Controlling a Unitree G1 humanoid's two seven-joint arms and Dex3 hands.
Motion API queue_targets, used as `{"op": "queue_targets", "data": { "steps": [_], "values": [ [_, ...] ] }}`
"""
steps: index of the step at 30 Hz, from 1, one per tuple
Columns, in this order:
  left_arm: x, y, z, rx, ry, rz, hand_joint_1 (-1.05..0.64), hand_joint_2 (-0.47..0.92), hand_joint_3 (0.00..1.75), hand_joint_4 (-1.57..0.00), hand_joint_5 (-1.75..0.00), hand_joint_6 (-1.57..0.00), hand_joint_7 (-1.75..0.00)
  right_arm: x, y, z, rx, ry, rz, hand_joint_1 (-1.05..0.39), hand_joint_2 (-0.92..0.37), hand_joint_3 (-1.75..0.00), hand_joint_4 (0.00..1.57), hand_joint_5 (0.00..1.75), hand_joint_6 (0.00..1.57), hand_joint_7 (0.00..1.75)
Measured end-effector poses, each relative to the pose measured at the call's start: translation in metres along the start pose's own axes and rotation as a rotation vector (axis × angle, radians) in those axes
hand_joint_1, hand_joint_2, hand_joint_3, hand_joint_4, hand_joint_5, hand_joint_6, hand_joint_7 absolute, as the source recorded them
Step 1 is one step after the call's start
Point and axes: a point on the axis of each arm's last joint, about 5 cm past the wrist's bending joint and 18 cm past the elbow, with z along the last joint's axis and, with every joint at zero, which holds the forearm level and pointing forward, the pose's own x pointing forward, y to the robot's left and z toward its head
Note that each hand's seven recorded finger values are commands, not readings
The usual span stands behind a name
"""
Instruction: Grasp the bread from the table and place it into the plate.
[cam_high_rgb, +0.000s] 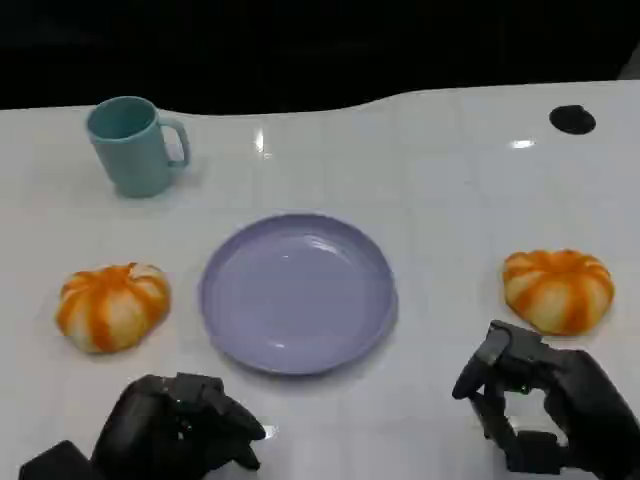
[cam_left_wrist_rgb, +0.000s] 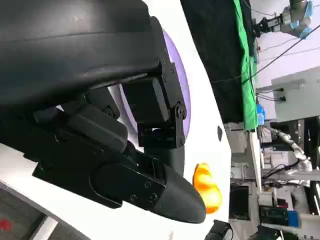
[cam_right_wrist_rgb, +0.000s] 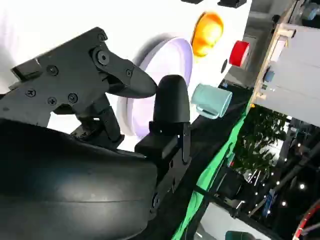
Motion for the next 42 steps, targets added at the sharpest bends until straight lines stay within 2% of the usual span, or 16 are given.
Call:
{"op": "queue_targets", "data": {
  "steps": [29, 32, 36, 38, 41, 42],
  "values": [
    [0.0000, -0.0001, -0.0001, 0.001, 0.003, -0.001, -1.05, 0.90, 0.00, -1.24, -0.95, -1.35, -0.59, 0.0001, 0.0002, -0.0016, -0.010, 0.005, 0.008, -0.25, -0.58, -1.00, 0.79, 1.75, 0.69, 1.41],
    [0.0000, -0.0001, -0.0001, 0.001, 0.003, -0.001, -1.05, 0.90, 0.00, -1.24, -0.95, -1.35, -0.59, 0.0003, -0.0003, -0.0015, -0.009, 0.003, 0.004, -0.22, -0.66, -0.82, 0.77, 1.72, 0.74, 1.26],
    [0.0001, 0.0000, -0.0002, 0.001, 0.004, -0.001, -1.05, 0.90, 0.00, -1.23, -0.95, -1.34, -0.59, 0.0014, -0.0019, -0.0016, 0.001, -0.010, -0.009, -0.20, -0.76, -0.58, 0.69, 1.44, 0.73, 1.03],
    [0.0003, 0.0000, -0.0002, 0.001, 0.004, -0.002, -1.05, 0.90, 0.00, -1.23, -0.95, -1.34, -0.59, 0.0024, -0.0025, -0.0015, -0.004, -0.028, -0.010, -0.19, -0.80, -0.50, 0.65, 1.35, 0.71, 0.93],
    [0.0007, 0.0000, 0.0000, 0.002, 0.003, -0.003, -1.05, 0.90, 0.00, -1.23, -0.95, -1.35, -0.59, 0.0057, -0.0045, -0.0001, -0.037, -0.070, -0.014, -0.22, -0.83, -0.39, 0.58, 1.19, 0.69, 0.71],
    [0.0009, 0.0001, 0.0000, 0.002, 0.002, -0.003, -1.05, 0.89, 0.00, -1.23, -0.95, -1.35, -0.59, 0.0070, -0.0062, 0.0006, -0.058, -0.081, -0.015, -0.24, -0.83, -0.37, 0.55, 1.06, 0.69, 0.57]
  ]
}}
